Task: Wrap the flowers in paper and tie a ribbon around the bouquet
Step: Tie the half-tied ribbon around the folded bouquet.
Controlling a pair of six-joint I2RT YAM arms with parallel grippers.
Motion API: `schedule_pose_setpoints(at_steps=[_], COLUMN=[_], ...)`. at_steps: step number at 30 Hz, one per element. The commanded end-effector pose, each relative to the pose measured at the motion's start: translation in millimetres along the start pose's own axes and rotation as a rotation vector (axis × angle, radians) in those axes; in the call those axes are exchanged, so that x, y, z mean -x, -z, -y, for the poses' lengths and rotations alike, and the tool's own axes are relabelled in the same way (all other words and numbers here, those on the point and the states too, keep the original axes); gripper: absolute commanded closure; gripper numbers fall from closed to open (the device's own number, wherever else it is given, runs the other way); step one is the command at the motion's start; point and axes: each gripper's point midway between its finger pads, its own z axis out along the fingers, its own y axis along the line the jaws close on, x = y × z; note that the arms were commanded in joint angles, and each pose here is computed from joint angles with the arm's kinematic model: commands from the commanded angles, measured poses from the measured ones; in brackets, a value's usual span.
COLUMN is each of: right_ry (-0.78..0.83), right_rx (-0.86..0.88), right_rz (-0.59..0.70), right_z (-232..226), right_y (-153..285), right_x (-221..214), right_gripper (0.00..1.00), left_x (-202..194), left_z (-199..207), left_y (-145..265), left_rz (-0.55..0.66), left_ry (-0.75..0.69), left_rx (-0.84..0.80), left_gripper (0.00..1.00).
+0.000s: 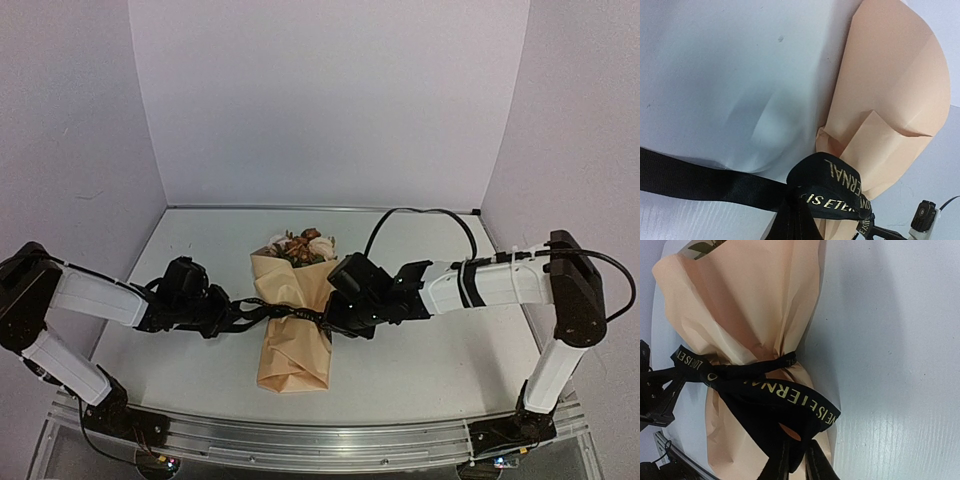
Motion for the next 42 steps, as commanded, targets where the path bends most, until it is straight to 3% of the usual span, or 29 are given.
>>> schedule_pose_setpoints(at_steps=[1,9,33,42], right_ry=[0.018,0.079,0.473,0.620], right_rx=[0.007,-0.091,-0.488,-0.573], right_rz=[0.047,0.093,0.210,0.189], right_z=[-13,5,48,49], right_y=[5,13,37,29], right_x=[12,21,60,50], right_gripper=[0.97,1.00,1.00,1.00], left_x=[15,31,69,84], left_z=[29,16,-12,-18], left_y=[11,18,27,30], left_rz=[0.056,0.076,0.103,0.115], left_ry=[-0.088,-0.142,-0.149,-0.135], left_rx=[-0.040,0.025,0.093,0.102], left_gripper=[1.00,1.00,1.00,1.00])
